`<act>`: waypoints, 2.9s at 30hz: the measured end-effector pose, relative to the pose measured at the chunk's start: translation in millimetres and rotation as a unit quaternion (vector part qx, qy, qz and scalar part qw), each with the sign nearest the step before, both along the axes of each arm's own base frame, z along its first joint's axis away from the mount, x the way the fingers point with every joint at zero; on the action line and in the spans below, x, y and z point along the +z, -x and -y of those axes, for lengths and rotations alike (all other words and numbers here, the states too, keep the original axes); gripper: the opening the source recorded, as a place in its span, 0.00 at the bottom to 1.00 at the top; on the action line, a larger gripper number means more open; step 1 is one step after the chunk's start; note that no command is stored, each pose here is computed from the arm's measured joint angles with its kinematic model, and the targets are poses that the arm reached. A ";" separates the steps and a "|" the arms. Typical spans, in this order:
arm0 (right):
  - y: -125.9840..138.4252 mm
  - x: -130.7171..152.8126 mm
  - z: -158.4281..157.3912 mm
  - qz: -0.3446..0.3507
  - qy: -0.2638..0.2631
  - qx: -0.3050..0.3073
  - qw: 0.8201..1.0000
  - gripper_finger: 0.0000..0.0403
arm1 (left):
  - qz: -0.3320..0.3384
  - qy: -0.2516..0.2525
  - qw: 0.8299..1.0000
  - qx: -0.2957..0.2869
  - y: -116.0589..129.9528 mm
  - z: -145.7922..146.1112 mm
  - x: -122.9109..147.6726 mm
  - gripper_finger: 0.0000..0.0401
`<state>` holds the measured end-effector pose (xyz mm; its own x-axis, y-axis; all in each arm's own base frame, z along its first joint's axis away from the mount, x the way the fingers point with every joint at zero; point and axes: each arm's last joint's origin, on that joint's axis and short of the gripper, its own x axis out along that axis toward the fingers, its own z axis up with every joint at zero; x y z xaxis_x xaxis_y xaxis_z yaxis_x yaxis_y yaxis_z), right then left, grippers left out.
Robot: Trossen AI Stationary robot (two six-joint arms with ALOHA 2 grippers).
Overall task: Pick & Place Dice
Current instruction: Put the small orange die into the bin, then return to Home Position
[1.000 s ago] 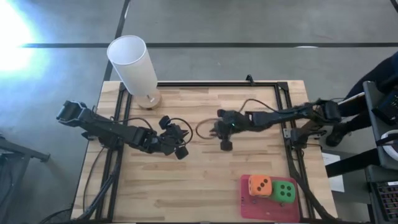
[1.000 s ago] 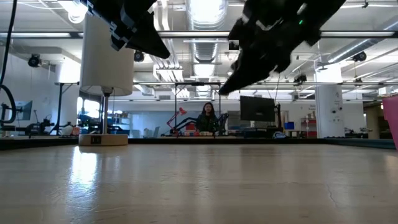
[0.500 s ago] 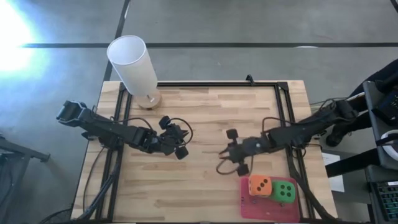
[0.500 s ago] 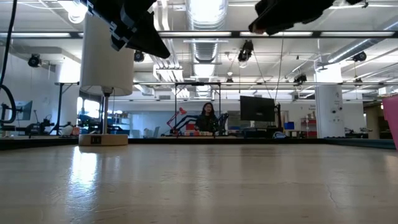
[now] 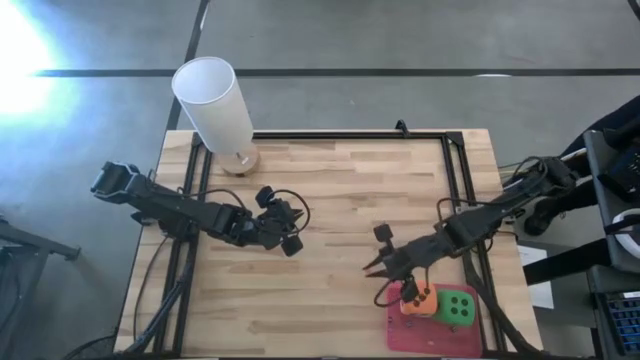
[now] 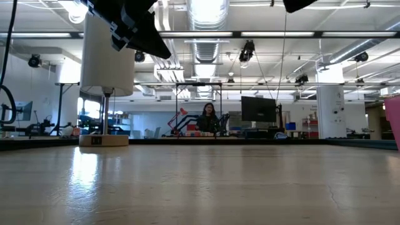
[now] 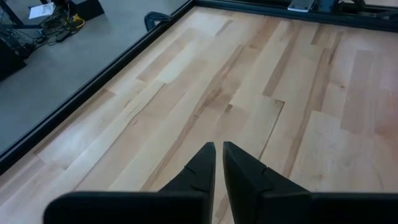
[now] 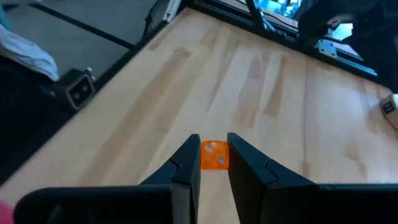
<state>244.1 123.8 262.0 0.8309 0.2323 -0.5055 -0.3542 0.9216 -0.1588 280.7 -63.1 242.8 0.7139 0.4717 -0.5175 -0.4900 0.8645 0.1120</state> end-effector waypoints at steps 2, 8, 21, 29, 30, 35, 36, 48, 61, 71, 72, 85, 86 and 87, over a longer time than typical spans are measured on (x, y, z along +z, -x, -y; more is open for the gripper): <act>4.2 2.8 -2.3 -0.001 -0.012 0.001 1.000 0.14 | 0.000 0.000 1.000 0.000 0.0 0.0 0.0 0.09; 22.8 12.7 -5.8 -0.019 -0.048 0.012 0.999 0.14 | 0.000 0.001 1.000 0.000 0.0 0.0 0.0 0.09; 51.4 16.1 -12.3 -0.127 -0.139 0.121 0.975 0.14 | 0.000 0.001 1.000 0.000 0.0 0.0 0.0 0.09; 41.3 1.8 -19.3 -0.151 -0.127 0.118 0.973 0.14 | 0.001 0.001 1.000 0.001 0.0 0.0 0.0 0.09; 40.1 -0.5 -20.1 -0.155 -0.125 0.118 0.973 0.14 | 0.001 0.001 1.000 0.001 0.0 0.0 0.0 0.09; 37.9 -7.2 -24.7 -0.178 -0.129 0.138 0.966 0.14 | 0.001 0.001 1.000 0.001 0.0 0.0 0.0 0.09; 38.0 -7.5 -24.9 -0.180 -0.129 0.138 0.965 0.14 | 0.001 0.001 1.000 0.001 0.0 -0.1 0.0 0.09; 39.7 -8.5 -23.5 -0.195 -0.134 0.128 0.963 0.20 | 0.001 0.002 1.000 0.002 0.0 0.0 0.0 0.09; 41.0 -7.0 -22.5 -0.201 -0.129 0.126 0.963 0.26 | 0.001 0.003 1.000 0.002 0.0 0.0 0.0 0.09; 39.3 16.7 -21.8 -0.174 -0.078 0.136 0.972 0.13 | 0.011 -0.008 1.000 -0.018 1.5 5.1 9.5 0.08; 38.8 21.0 -21.6 -0.165 -0.066 0.141 0.974 0.10 | 0.013 -0.011 1.000 -0.024 2.6 6.9 12.3 0.08; 55.6 48.1 -8.1 -0.079 -0.015 0.170 0.982 0.02 | 0.063 -0.045 0.993 -0.087 44.9 41.4 44.2 0.01; 58.7 50.2 -5.4 -0.068 -0.018 0.164 0.984 0.02 | 0.067 -0.047 0.993 -0.091 49.5 43.6 44.8 0.01; 62.0 52.1 -2.9 -0.057 -0.022 0.161 0.985 0.02 | 0.071 -0.048 0.992 -0.094 54.5 45.9 44.6 0.01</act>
<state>182.0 126.6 314.1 0.6489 0.4984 -0.5749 -0.6429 0.7633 -0.0639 226.2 -109.0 287.3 0.8570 0.3652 -0.3635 -0.3372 0.9309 0.1402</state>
